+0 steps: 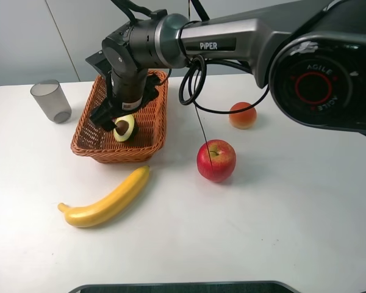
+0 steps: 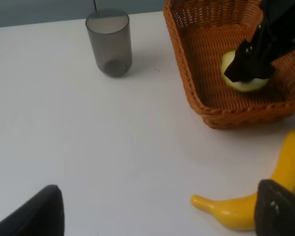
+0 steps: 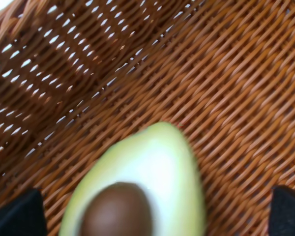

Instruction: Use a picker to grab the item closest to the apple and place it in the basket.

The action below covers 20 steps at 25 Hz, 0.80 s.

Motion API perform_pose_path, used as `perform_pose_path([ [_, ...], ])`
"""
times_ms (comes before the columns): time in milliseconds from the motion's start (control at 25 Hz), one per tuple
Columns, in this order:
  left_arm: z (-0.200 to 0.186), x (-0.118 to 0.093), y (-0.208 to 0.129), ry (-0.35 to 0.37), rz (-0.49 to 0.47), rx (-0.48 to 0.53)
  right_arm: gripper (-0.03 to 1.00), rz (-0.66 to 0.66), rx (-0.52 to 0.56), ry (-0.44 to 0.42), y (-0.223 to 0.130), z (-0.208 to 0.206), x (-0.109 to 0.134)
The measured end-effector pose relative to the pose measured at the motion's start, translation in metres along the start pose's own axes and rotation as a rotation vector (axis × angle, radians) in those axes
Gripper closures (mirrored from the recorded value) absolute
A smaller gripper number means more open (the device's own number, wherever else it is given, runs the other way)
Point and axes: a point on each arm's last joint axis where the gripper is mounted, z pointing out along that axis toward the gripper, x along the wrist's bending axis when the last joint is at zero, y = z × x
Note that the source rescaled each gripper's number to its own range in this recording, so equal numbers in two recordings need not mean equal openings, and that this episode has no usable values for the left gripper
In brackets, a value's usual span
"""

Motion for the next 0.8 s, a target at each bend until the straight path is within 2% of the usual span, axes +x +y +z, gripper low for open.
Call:
perform_pose_path([
  [280, 0.000, 0.000, 0.000, 0.000, 0.000, 0.000, -0.03, 0.004, -0.014, -0.002, 0.007, -0.016, -0.001],
  [520, 0.000, 0.000, 0.000, 0.000, 0.000, 0.000, -0.03, 0.018, -0.002, -0.008, 0.015, -0.058, -0.006],
  [640, 0.000, 0.000, 0.000, 0.000, 0.000, 0.000, -0.03, 0.046, 0.050, -0.016, 0.014, -0.077, -0.018],
  [800, 0.000, 0.000, 0.000, 0.000, 0.000, 0.000, -0.03, 0.111, 0.144, -0.044, 0.000, -0.095, -0.050],
])
